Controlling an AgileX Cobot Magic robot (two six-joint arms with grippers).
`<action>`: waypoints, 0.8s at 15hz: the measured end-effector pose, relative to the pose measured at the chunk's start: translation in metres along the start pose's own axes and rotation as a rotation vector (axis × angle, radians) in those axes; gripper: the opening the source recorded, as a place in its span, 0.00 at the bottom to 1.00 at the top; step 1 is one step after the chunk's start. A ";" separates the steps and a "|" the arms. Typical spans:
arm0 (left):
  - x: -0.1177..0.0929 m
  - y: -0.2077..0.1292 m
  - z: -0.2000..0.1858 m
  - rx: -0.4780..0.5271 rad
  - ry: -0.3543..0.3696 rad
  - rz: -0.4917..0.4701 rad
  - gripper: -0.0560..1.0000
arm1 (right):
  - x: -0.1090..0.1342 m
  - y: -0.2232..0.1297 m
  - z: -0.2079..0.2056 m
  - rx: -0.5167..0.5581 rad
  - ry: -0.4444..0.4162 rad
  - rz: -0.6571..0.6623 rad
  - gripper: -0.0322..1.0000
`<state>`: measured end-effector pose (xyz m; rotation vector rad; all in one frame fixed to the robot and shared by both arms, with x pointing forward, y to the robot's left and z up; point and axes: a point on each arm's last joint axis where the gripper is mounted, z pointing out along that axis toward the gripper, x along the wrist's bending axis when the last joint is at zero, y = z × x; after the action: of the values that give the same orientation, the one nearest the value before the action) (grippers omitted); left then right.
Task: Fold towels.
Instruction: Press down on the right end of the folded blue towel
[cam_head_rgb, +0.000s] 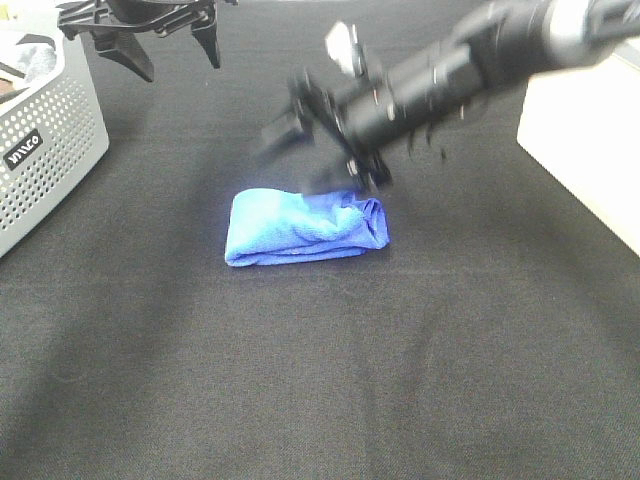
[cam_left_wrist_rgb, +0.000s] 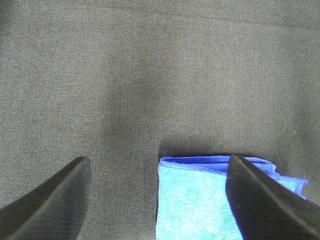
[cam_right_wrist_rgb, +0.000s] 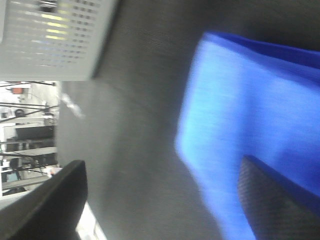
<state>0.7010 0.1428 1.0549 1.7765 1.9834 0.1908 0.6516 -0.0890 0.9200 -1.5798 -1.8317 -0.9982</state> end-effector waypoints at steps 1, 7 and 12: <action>0.000 0.000 0.000 0.000 0.000 0.000 0.72 | -0.016 0.000 0.002 0.020 -0.025 0.016 0.78; 0.000 0.000 0.000 0.000 -0.001 0.004 0.73 | -0.042 0.002 -0.013 0.053 -0.098 0.013 0.78; 0.000 0.000 0.000 0.000 -0.001 0.007 0.73 | -0.059 0.001 -0.034 0.108 -0.118 0.014 0.78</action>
<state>0.7010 0.1427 1.0549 1.7832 1.9774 0.1919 0.6610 -0.1519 0.8944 -1.6144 -1.9166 -0.8007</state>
